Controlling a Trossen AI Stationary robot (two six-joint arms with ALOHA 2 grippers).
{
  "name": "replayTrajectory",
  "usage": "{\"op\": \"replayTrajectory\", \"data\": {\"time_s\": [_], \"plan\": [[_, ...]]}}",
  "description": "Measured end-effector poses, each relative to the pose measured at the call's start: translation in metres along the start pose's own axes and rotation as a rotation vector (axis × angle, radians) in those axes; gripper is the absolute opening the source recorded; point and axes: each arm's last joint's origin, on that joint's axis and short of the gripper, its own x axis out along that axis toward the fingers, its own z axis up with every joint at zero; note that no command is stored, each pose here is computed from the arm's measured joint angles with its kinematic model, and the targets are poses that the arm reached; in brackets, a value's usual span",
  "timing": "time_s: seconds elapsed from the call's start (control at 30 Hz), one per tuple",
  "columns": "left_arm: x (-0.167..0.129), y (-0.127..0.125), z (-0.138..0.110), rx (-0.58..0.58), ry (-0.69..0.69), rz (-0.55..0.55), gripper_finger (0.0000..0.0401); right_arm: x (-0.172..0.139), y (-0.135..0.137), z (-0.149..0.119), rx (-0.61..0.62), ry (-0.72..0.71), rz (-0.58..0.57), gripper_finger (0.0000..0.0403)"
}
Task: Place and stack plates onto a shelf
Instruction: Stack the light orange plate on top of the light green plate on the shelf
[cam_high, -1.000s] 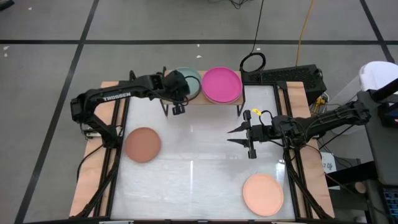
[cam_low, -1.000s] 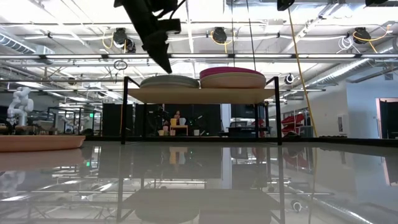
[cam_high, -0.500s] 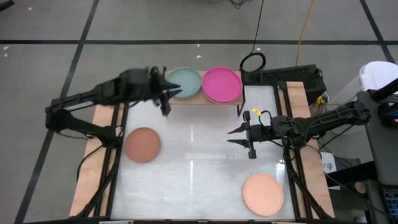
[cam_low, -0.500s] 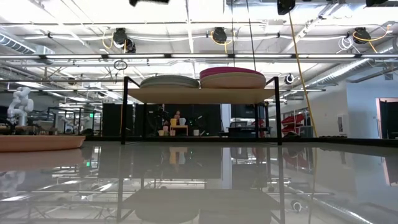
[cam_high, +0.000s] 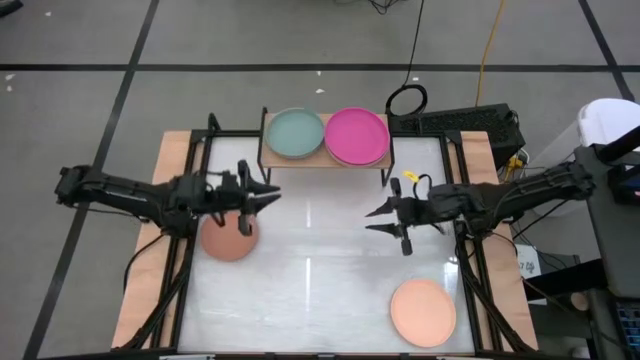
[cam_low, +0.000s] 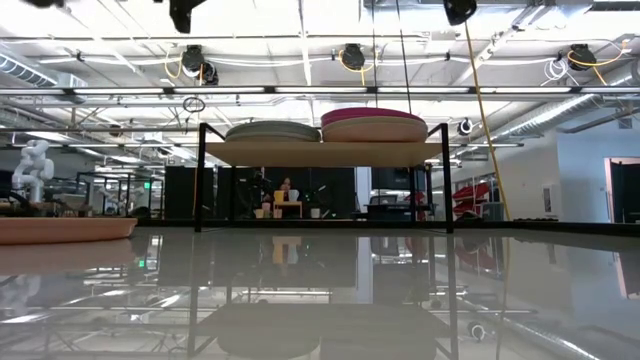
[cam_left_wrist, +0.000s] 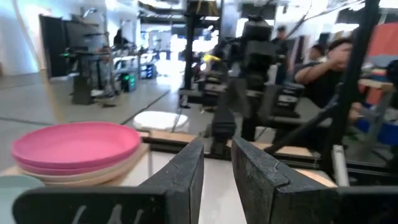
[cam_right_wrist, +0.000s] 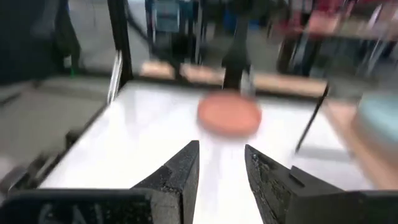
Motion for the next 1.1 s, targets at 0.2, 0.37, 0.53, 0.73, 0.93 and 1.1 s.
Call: {"op": "replayTrajectory", "data": {"time_s": [0.2,0.37,0.53,0.73,0.93,1.1], "plan": [[-0.008,-0.006,-0.025,-0.012,-0.054,-0.036,0.0088,0.005,0.010,0.009,0.107,0.310,0.113,0.0114],[-0.010,-0.006,-0.024,-0.015,-0.100,-0.036,0.0088,0.018,0.035,-0.003,0.255,0.438,0.289,0.0114],[-0.010,-0.006,-0.025,-0.020,-0.093,-0.037,0.0088,0.030,0.067,-0.038,0.341,0.658,0.321,0.0114],[-0.009,-0.006,-0.030,-0.042,-0.038,-0.036,0.0088,0.032,0.089,-0.078,0.349,0.931,0.262,0.0114],[-0.009,-0.006,-0.030,-0.044,-0.037,-0.036,0.0088,0.029,0.095,-0.109,0.336,1.044,0.226,0.0114],[-0.009,-0.006,-0.030,-0.041,-0.037,-0.037,0.0088,0.023,0.093,-0.128,0.356,1.105,0.182,0.0114]]}}
